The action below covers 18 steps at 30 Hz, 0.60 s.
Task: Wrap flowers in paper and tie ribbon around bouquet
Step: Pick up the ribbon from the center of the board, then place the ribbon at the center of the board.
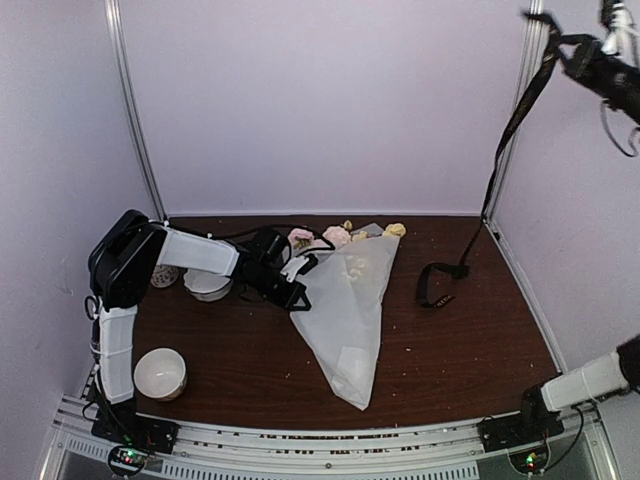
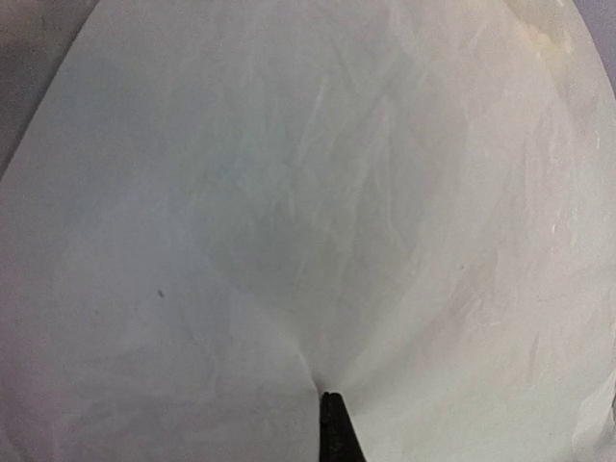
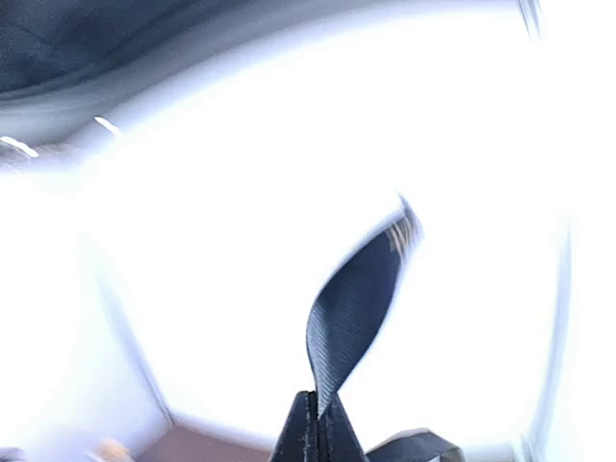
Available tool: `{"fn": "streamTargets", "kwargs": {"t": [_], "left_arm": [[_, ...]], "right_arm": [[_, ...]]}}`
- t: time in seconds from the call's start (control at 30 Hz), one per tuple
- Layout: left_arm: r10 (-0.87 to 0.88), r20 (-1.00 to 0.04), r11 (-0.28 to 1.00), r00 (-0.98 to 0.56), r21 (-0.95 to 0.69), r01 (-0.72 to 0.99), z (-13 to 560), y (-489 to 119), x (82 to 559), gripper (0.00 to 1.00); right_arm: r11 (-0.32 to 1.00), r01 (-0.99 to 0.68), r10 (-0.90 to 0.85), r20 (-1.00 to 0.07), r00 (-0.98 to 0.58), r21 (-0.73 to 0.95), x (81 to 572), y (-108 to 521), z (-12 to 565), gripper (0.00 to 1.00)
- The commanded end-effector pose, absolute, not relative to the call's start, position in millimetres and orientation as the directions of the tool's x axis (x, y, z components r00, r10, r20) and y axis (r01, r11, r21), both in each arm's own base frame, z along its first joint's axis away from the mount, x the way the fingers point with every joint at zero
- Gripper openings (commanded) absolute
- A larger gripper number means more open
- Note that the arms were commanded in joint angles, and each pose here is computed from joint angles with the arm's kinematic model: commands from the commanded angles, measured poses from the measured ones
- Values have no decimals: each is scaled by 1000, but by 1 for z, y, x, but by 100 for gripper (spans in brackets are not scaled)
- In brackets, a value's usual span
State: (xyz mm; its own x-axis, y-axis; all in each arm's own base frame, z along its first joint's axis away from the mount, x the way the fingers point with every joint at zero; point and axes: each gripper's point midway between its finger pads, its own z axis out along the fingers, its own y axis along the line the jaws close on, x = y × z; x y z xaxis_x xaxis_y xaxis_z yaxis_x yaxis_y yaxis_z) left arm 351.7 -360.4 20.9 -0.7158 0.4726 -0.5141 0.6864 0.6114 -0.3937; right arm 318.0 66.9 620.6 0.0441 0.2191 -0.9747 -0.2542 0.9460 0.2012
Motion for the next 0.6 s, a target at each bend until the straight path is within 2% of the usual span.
{"fn": "streamTargets", "kwargs": {"t": [0.0, 0.2, 0.3, 0.4, 0.5, 0.57], "left_arm": [[484, -505, 621, -714, -377, 688, 17, -356, 356, 0], [488, -505, 624, -712, -368, 689, 17, -354, 356, 0], [487, -505, 627, -713, -366, 688, 16, -354, 357, 0], [488, -502, 633, -714, -359, 686, 15, -353, 358, 0], [489, -500, 641, -715, -350, 683, 14, -351, 359, 0], [485, -499, 641, -718, -355, 680, 14, -350, 360, 0]], "right_arm": [[843, -519, 286, -936, 204, 144, 254, 99, 650, 0], [837, -518, 246, -967, 69, 176, 277, 108, 607, 0], [806, -539, 239, -967, -85, 246, 300, 125, 554, 0], [772, -549, 196, -941, -276, 322, 319, 155, 476, 0], [703, -638, 8, -901, -433, 313, 307, 223, 389, 0], [602, -749, -217, -847, -485, 275, 269, 286, 328, 0]]}}
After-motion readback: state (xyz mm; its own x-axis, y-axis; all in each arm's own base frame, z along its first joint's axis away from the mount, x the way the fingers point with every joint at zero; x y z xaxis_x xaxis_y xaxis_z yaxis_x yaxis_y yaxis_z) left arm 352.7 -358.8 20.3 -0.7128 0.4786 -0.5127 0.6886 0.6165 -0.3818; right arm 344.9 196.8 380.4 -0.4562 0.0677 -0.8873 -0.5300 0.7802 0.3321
